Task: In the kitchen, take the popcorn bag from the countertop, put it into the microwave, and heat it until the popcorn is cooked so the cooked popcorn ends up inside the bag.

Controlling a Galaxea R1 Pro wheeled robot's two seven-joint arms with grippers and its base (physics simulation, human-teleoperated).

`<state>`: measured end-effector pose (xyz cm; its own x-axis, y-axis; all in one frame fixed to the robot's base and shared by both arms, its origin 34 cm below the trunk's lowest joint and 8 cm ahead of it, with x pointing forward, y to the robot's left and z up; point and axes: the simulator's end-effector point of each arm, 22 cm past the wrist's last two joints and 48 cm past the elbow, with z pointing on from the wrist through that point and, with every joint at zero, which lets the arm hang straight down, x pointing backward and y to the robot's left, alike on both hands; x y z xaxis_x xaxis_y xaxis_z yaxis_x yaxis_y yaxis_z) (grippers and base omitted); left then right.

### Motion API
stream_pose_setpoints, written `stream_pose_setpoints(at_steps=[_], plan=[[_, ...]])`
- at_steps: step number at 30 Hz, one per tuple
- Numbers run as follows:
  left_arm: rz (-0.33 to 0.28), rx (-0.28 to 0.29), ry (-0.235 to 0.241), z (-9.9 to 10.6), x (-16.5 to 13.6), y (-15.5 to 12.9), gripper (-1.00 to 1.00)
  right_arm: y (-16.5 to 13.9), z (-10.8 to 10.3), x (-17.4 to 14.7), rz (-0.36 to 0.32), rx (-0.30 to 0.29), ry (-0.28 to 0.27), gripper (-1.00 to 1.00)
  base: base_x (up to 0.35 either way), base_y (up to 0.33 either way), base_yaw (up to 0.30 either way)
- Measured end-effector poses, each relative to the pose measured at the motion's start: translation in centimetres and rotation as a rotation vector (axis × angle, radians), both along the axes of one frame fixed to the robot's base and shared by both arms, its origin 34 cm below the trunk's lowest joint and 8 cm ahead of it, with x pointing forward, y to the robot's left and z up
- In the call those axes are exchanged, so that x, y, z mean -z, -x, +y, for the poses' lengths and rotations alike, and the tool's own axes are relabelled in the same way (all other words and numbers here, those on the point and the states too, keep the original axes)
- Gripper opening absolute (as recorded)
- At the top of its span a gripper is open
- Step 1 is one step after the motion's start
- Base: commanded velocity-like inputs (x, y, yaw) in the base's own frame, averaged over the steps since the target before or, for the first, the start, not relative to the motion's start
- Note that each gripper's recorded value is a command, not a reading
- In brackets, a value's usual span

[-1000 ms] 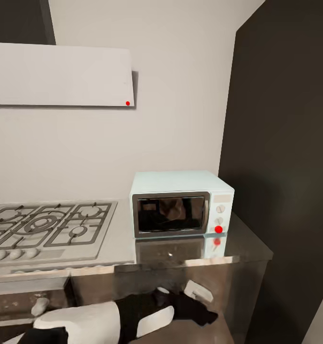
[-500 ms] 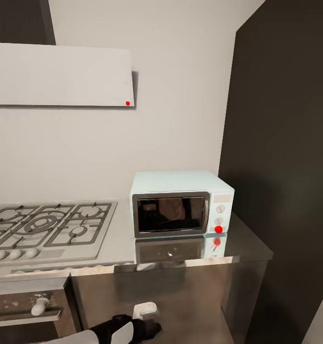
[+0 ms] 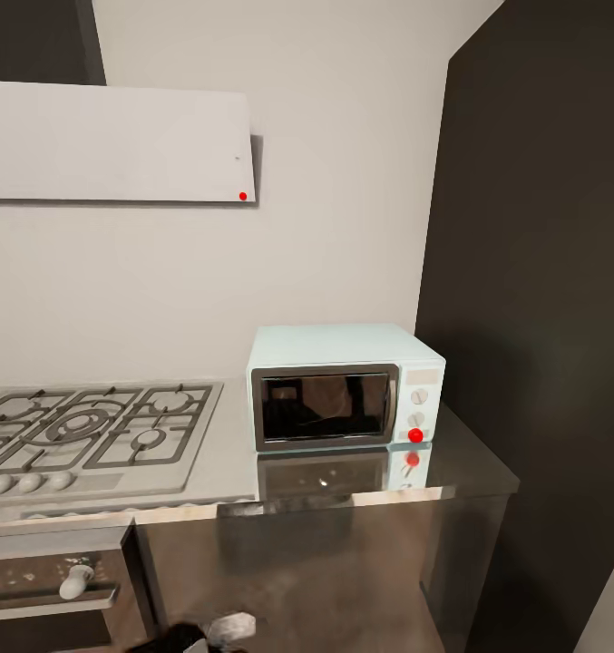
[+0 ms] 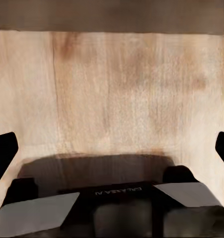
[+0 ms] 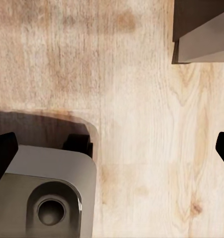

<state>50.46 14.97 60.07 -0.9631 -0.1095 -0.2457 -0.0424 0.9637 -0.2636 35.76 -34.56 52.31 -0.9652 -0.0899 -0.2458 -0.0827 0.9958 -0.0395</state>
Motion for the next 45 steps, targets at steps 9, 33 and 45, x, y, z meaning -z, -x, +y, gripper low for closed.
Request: stream_pose_setpoints(at_steps=[9,33,45], plan=[[0.198,-0.079,-0.111,7.6,10.8,26.1,1.00,0.1,0.2,0.1,0.005,-0.001,-0.002,1.00,0.000,0.000,0.000],[0.218,-0.115,-0.077,3.7,11.5,33.1,1.00,0.1,0.2,0.1,0.006,0.001,-0.001,1.00,0.025,-0.055,0.079],[0.217,-0.126,-0.089,4.4,11.5,33.0,1.00,-0.1,0.9,0.1,0.000,-0.019,-0.006,1.00,0.040,-0.092,0.000]])
